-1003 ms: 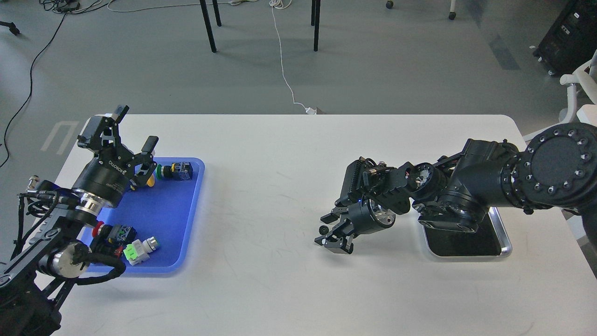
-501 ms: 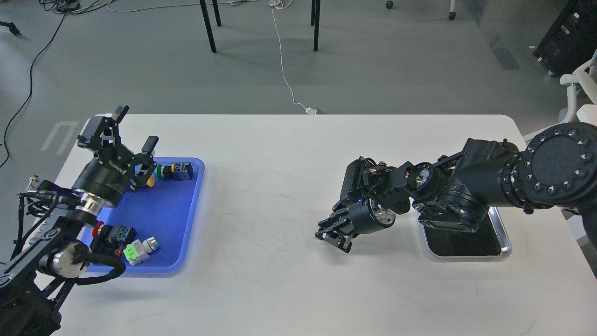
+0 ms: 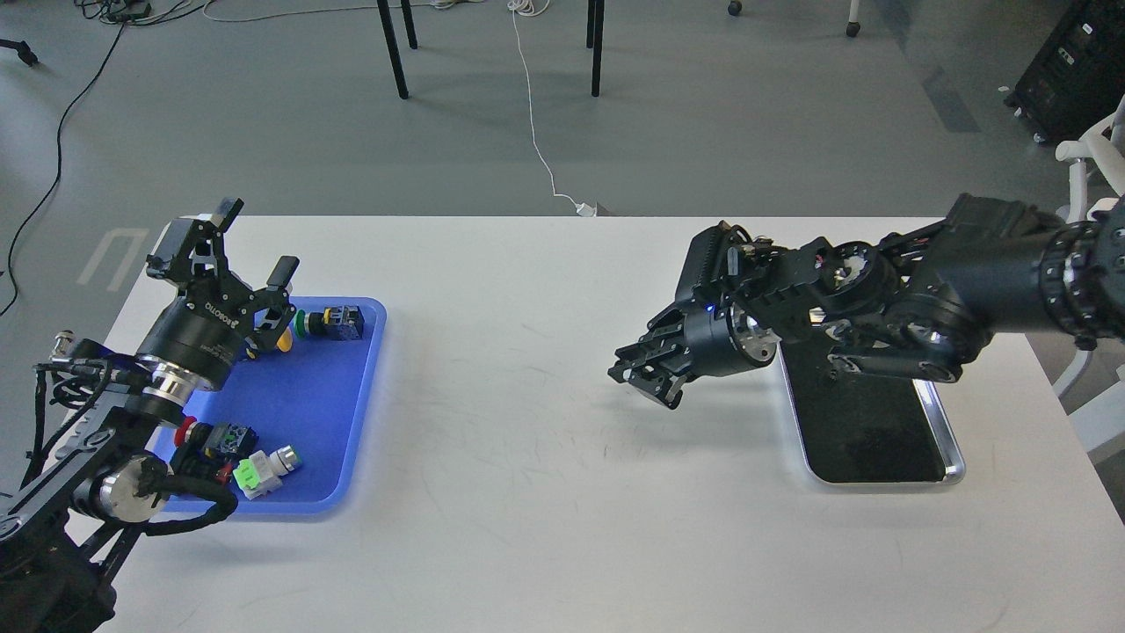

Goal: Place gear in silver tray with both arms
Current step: 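Close the right gripper on the gear and lift it, then carry the gear into the silver tray and open the right gripper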

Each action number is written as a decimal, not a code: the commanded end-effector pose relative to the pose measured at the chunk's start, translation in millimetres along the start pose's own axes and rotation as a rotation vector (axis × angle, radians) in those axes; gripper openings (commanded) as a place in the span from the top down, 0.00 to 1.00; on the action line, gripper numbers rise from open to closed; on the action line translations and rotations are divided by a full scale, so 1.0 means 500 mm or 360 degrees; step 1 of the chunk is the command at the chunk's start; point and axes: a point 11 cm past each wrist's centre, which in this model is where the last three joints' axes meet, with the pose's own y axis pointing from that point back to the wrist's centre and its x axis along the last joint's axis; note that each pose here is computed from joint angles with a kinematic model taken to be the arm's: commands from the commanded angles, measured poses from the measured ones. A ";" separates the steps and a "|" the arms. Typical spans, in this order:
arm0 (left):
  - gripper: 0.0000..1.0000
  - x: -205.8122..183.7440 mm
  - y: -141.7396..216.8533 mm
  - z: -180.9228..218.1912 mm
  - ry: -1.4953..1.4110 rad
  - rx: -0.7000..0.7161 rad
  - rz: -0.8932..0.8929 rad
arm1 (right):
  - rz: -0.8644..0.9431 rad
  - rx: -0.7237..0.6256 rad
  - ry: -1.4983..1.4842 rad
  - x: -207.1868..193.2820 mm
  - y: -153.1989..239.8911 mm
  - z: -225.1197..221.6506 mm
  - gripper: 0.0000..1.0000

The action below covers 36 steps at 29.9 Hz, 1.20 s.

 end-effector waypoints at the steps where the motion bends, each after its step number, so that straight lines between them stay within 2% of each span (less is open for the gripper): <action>1: 0.02 0.000 0.000 0.000 0.0001 0.0000 0.0000 | -0.0047 -0.0125 -0.0082 -0.068 0.092 0.049 0.88; 7: 0.02 -0.002 0.000 -0.003 0.0002 0.0005 -0.0004 | -0.0228 -0.0314 -0.0238 -0.244 0.210 0.094 0.87; 11: 0.02 -0.008 -0.002 -0.006 0.0015 0.0001 -0.0007 | -0.0298 -0.0362 -0.0323 -0.323 0.249 0.091 0.87; 16: 0.02 -0.017 -0.004 -0.015 0.0031 0.0005 -0.0016 | -0.0385 -0.0407 -0.0374 -0.394 0.252 0.095 0.87; 24: 0.02 -0.018 -0.005 -0.015 0.0033 0.0003 -0.0018 | -0.0405 -0.0401 -0.0375 -0.407 0.241 0.093 0.86; 32: 0.02 -0.020 -0.006 -0.015 0.0036 0.0003 -0.0023 | -0.0389 -0.0342 -0.0409 -0.408 0.231 0.067 0.80; 36: 0.02 -0.020 -0.007 -0.014 0.0035 0.0001 -0.0025 | -0.0382 -0.0338 -0.0414 -0.407 0.230 0.065 0.69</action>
